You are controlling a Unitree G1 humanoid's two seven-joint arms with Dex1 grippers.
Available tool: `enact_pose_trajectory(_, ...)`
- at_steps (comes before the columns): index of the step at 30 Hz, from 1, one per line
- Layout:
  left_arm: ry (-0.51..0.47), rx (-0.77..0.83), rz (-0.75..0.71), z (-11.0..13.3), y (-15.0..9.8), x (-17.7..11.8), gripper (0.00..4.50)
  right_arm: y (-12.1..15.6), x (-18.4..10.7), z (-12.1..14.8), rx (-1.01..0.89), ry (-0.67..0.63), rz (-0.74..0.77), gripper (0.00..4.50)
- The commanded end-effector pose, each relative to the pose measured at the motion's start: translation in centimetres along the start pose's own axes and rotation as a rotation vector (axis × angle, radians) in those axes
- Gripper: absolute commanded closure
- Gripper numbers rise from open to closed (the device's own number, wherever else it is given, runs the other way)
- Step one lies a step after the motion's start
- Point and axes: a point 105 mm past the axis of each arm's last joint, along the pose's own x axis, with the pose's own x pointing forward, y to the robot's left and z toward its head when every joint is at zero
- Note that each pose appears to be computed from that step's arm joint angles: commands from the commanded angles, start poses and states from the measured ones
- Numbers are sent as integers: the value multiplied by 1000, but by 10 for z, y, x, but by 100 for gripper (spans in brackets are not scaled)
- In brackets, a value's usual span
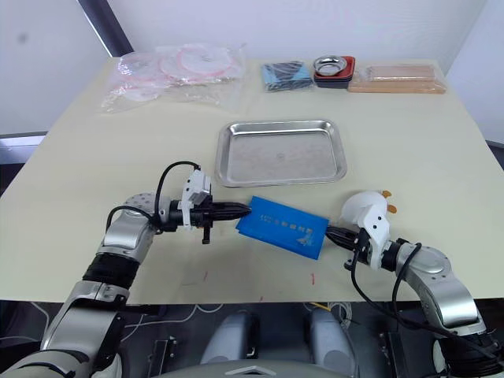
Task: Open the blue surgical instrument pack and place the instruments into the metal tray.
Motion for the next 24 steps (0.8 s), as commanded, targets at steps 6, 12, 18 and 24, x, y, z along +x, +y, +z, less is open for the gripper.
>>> enact_pose_trajectory(6, 24, 26, 75, -2, 13, -20, 433, -1, -2, 6, -30, -20, 8, 450)
enact_pose_trajectory(12, 14, 17, 14, -6, 4, 2, 433, 1, 1, 6, -27, -24, 7, 450)
enact_pose_trajectory(18, -5, 13, -22, -5, 0, 16, 433, 2, 1, 7, -26, -28, 8, 450)
enact_pose_trajectory(24, -11, 9, -38, -7, -7, 13, 433, 3, 6, 8, -27, -28, 20, 450)
